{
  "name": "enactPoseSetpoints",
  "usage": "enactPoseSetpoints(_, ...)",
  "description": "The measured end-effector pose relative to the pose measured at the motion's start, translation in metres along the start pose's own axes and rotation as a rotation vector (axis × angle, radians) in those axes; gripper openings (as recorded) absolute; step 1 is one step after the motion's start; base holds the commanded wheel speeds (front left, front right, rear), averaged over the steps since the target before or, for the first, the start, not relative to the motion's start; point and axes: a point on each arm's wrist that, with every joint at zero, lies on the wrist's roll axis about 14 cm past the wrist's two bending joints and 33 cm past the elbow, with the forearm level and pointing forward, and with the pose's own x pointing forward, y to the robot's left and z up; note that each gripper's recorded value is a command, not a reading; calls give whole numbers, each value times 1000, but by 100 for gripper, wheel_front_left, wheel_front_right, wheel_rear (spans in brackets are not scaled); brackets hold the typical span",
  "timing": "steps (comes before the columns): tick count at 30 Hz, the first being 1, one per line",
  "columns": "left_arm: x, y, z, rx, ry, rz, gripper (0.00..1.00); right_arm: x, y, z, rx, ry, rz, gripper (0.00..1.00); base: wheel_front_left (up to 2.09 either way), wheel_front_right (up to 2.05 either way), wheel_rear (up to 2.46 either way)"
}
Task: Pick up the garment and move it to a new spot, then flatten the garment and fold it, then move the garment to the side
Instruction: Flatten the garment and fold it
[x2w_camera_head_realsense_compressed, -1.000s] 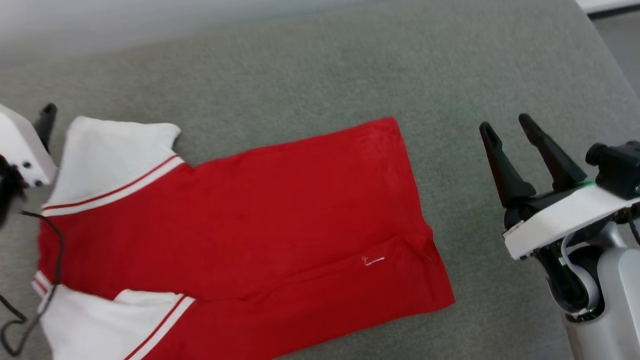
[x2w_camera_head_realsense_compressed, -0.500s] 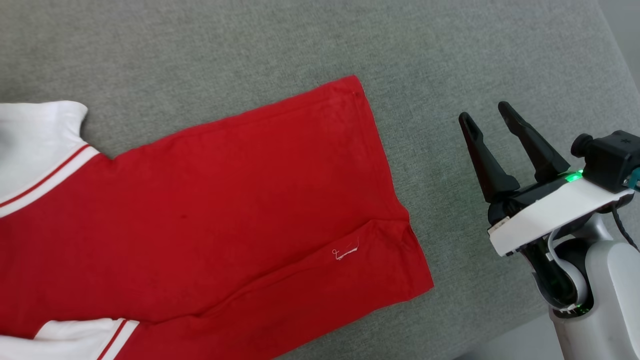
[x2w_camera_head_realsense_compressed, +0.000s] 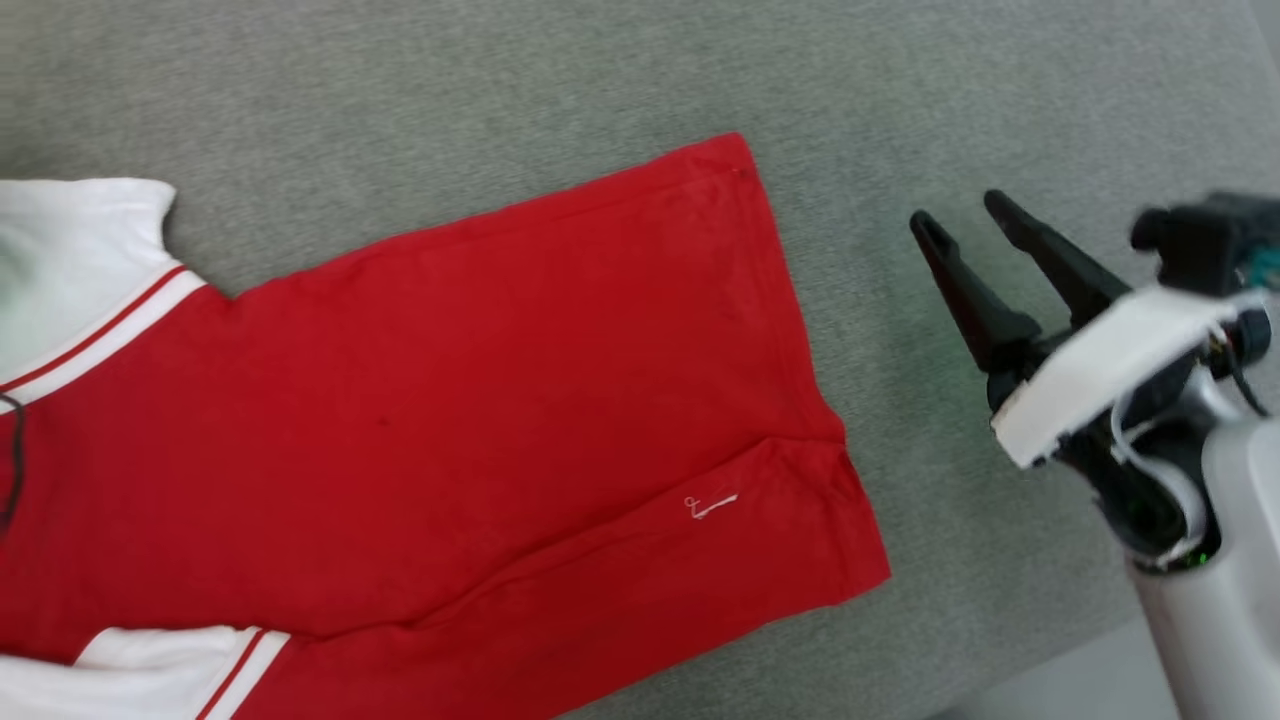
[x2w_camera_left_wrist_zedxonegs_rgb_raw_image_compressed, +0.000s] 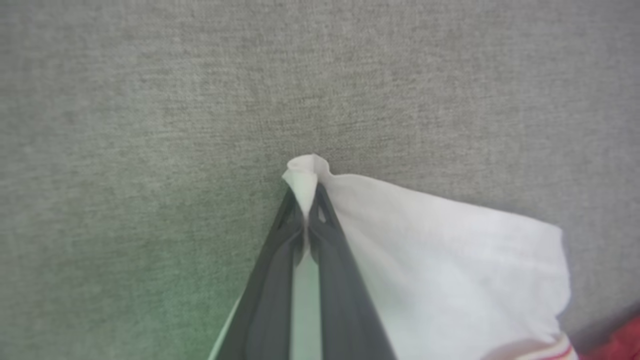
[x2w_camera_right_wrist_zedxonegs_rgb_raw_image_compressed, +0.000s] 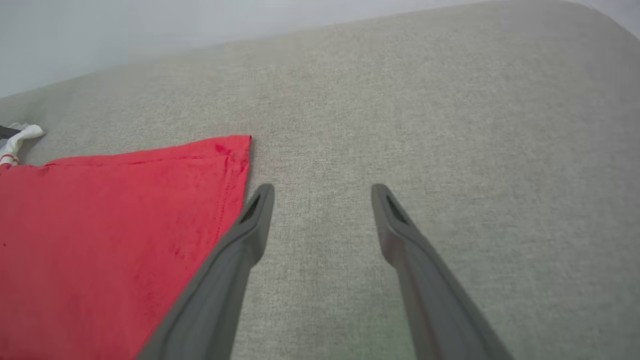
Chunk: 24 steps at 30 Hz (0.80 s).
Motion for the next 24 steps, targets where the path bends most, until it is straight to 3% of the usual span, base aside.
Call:
enactPoseSetpoints(8,-23,-2,8,44,-102,-11,0,39,17,-21,-26,320,95,100,0,0,0)
enactPoseSetpoints(16,-60,-4,31,119,-243,-25,0,78,51,-22,-69,472,188,100,0,0,0)
enactPoseSetpoints(24,-65,1,33,145,-280,-14,0,102,62,-45,-72,628,191,100,0,0,0)
